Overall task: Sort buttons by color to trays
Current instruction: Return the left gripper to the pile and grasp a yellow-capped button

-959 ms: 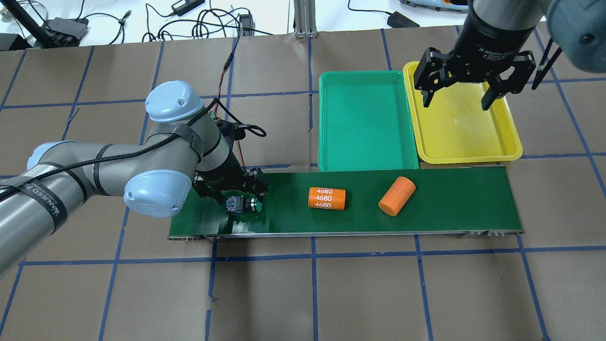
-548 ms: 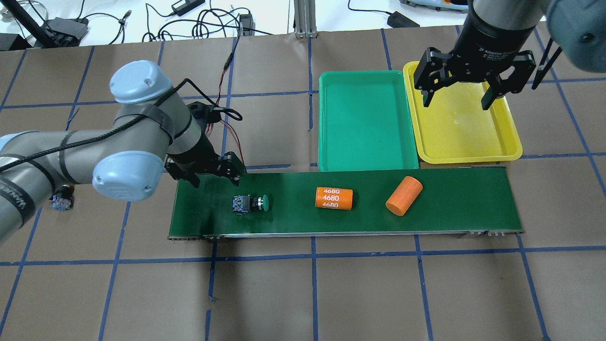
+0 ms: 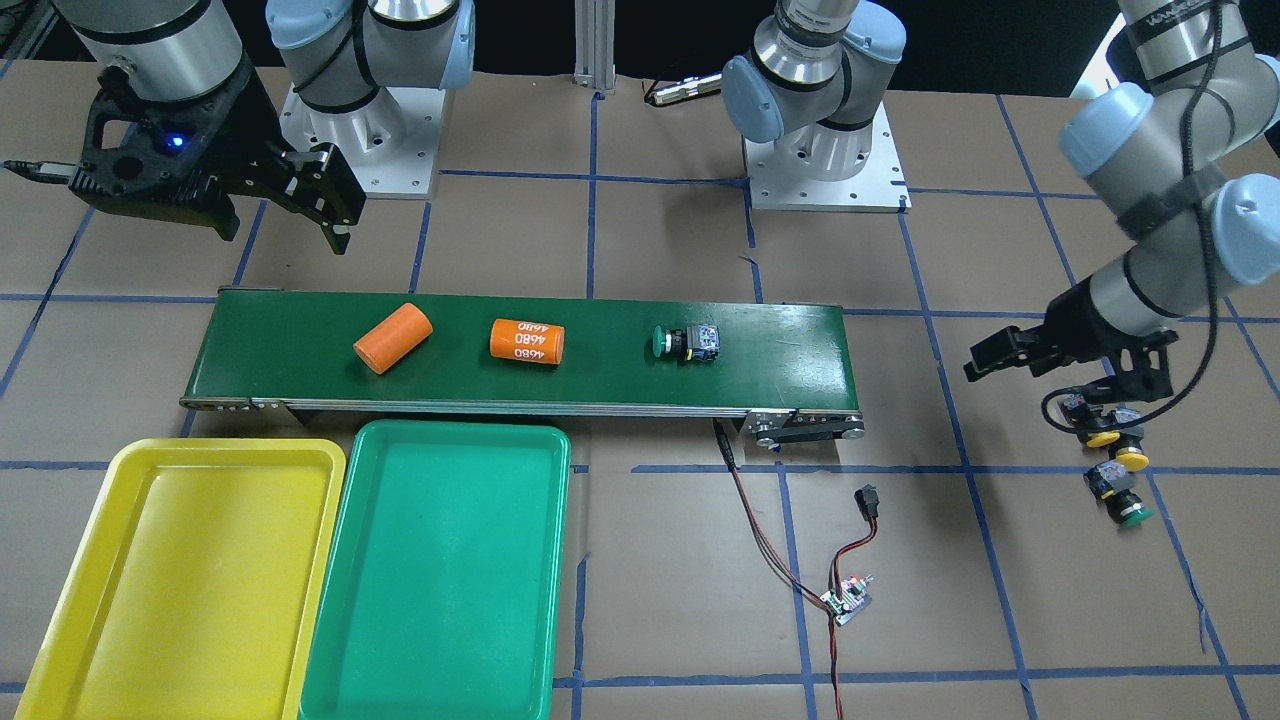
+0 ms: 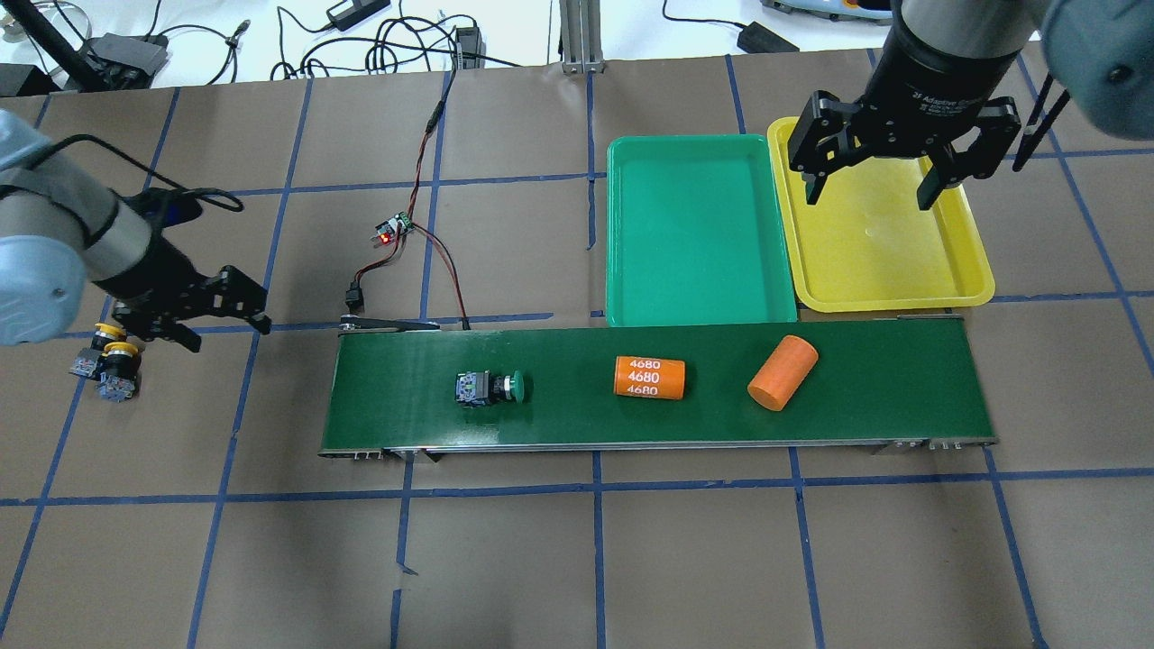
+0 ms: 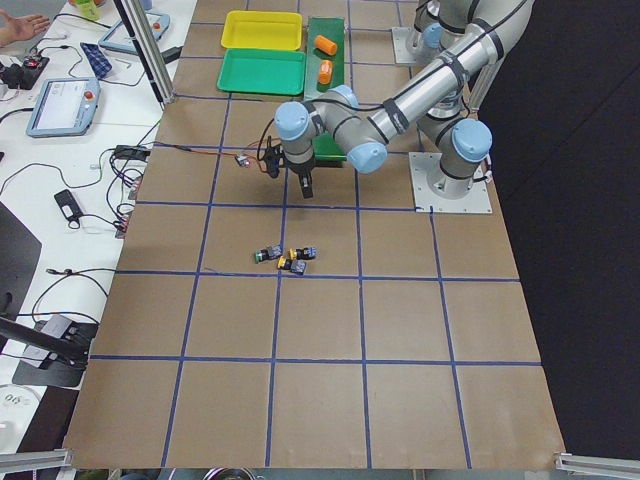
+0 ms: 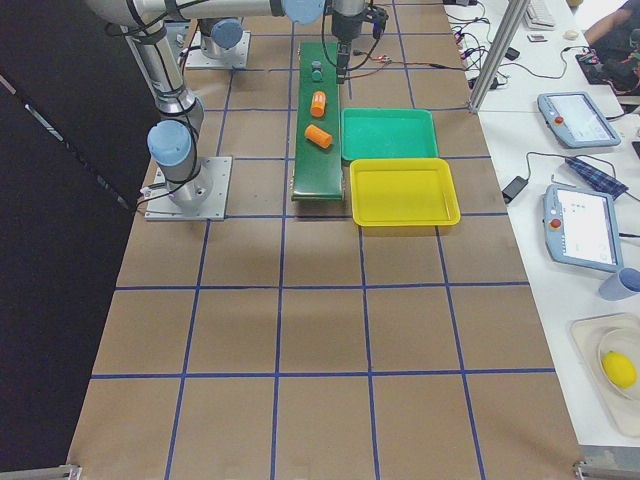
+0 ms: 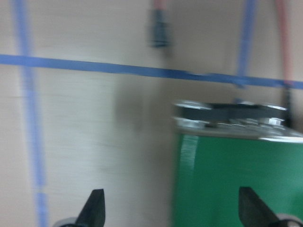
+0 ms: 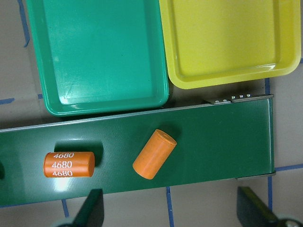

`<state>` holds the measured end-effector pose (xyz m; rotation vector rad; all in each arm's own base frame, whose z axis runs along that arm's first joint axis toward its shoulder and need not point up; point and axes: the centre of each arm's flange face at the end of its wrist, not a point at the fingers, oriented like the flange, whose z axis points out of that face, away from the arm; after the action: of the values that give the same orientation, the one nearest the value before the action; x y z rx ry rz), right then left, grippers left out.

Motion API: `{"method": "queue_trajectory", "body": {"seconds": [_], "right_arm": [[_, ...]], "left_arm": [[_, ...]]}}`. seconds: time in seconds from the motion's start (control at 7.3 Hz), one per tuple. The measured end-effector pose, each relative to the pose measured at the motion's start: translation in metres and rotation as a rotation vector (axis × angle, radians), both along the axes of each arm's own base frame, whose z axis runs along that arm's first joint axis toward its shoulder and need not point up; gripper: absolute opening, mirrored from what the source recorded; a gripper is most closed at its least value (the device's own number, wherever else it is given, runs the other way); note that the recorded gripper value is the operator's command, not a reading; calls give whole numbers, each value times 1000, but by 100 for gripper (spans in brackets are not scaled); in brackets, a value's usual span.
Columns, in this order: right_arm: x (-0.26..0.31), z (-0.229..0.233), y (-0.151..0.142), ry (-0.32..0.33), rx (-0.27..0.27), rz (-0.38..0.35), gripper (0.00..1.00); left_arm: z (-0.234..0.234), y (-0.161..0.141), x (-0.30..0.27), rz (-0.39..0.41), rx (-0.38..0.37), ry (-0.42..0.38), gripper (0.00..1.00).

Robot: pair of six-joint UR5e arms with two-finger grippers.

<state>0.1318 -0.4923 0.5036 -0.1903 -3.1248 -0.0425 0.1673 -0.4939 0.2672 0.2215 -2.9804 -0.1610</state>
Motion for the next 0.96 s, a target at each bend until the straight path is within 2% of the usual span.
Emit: {"method": "queue_trajectory", "body": {"seconds": [0.27, 0.69, 0.82, 0.96], "right_arm": [[0, 0, 0, 0, 1, 0, 100], [-1, 0, 0, 0, 1, -1, 100], [-1, -1, -1, 0, 1, -2, 100], [-2, 0, -1, 0, 1, -3, 100]], "left_arm": [[-24, 12, 85, -19, -4, -2, 100], [-65, 17, 130, -38, -19, -30, 100], [-78, 15, 134, -42, -21, -33, 26], [-89, 13, 136, -46, -24, -35, 0]]}}
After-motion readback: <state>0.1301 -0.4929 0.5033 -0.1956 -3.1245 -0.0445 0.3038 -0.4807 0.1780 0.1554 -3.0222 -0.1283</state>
